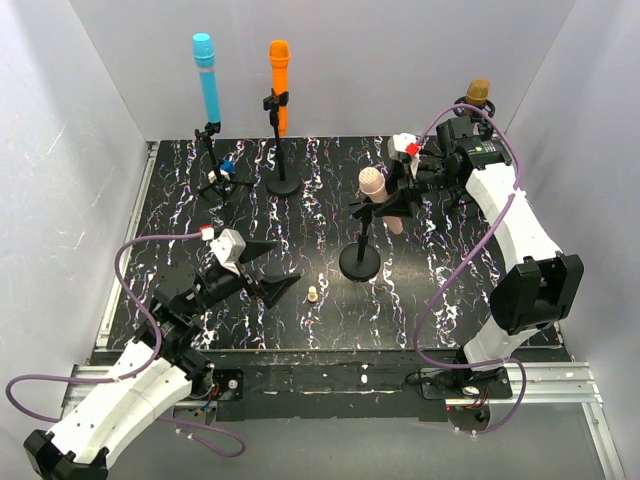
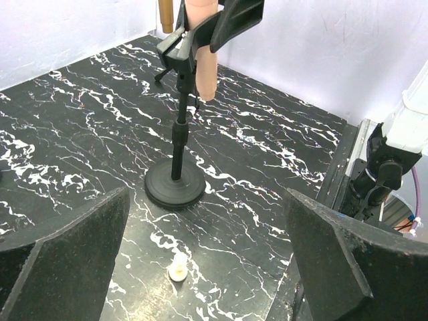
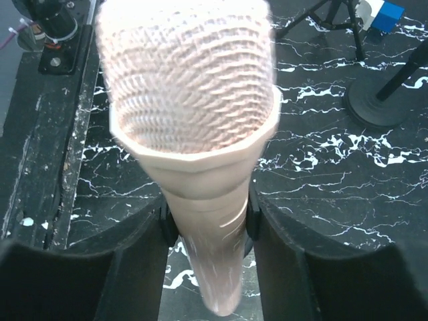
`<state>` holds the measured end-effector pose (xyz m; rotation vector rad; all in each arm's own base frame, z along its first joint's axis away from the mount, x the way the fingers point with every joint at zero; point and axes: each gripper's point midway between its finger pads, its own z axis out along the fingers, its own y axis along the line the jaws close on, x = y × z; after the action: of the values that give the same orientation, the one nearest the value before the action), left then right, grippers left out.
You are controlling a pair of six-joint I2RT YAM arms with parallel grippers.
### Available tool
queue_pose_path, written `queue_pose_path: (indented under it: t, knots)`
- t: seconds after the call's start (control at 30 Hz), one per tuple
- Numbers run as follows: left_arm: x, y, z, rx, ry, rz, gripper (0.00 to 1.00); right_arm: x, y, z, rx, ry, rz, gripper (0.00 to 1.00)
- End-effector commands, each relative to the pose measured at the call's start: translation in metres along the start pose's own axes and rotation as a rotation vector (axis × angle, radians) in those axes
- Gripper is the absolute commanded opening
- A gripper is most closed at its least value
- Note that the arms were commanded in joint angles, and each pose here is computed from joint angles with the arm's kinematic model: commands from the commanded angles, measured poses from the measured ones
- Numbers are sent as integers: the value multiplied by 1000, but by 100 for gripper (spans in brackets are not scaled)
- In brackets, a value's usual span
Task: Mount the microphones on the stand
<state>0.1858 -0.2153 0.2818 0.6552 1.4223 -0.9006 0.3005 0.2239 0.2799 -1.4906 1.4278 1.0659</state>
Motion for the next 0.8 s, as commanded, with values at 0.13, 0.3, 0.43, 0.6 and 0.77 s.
queue_pose_path:
  t: [0.13,0.3,0.43,0.6,0.77]
  knots:
    - [11,4,-11,-51,28,-47,98,-23,5,-4,-19,-42,-23,26]
    - [9,3,-18,-67,21,-50,98,-32,-35,-12,157,-20,-16,21]
    - [8,5,-22,-86,24,-52,98,-49,-88,-27,373,-38,-72,20]
    - [9,7,-25,-106,42,-50,98,-63,-139,-41,539,-57,-49,20]
    - [8,11,-23,-123,57,-52,98,-67,-188,-52,685,-85,-22,20]
